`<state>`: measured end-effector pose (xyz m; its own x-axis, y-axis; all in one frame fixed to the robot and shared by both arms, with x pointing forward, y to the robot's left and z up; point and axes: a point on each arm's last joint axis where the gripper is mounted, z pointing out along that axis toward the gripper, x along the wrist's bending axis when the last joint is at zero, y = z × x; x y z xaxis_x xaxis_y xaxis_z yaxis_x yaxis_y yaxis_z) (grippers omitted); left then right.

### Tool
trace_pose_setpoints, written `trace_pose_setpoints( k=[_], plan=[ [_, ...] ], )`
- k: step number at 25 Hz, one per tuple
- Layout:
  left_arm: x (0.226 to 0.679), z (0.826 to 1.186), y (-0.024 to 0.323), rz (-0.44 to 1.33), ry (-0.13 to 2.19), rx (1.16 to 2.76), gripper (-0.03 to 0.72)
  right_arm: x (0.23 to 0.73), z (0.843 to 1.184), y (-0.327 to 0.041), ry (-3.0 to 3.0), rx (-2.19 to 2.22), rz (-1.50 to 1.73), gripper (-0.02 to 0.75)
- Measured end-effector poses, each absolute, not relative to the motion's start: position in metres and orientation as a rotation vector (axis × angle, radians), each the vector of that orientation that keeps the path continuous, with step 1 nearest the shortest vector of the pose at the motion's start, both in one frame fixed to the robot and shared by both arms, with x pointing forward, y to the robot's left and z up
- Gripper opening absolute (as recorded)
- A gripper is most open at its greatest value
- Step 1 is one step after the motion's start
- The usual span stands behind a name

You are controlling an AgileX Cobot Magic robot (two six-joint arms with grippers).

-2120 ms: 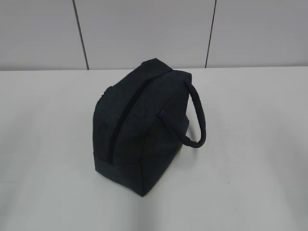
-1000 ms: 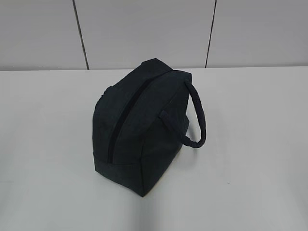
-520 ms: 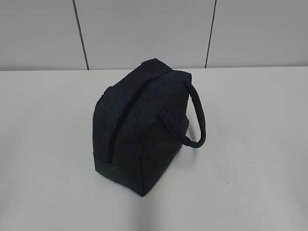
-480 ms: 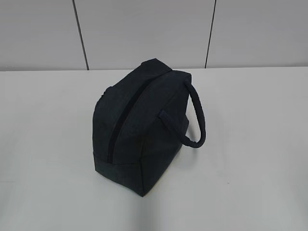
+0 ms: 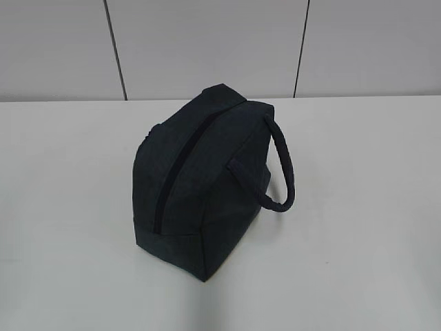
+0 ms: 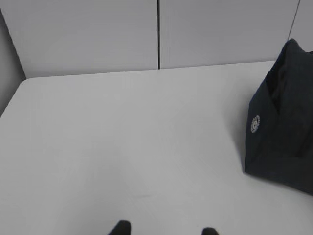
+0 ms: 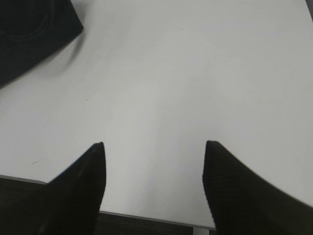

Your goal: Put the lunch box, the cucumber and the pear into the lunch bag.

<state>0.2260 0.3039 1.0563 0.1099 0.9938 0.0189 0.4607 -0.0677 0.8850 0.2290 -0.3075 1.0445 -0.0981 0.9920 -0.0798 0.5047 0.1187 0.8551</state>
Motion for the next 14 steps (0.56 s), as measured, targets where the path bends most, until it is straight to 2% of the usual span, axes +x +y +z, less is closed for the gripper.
trace_pose_setpoints(
  k=[14],
  plan=[
    [0.2260, 1.0563, 0.3039, 0.898, 1.452, 1.635, 0.258, 0.2289, 1.0445, -0.3074, 1.691, 1.475, 0.878, 0.483]
  ],
)
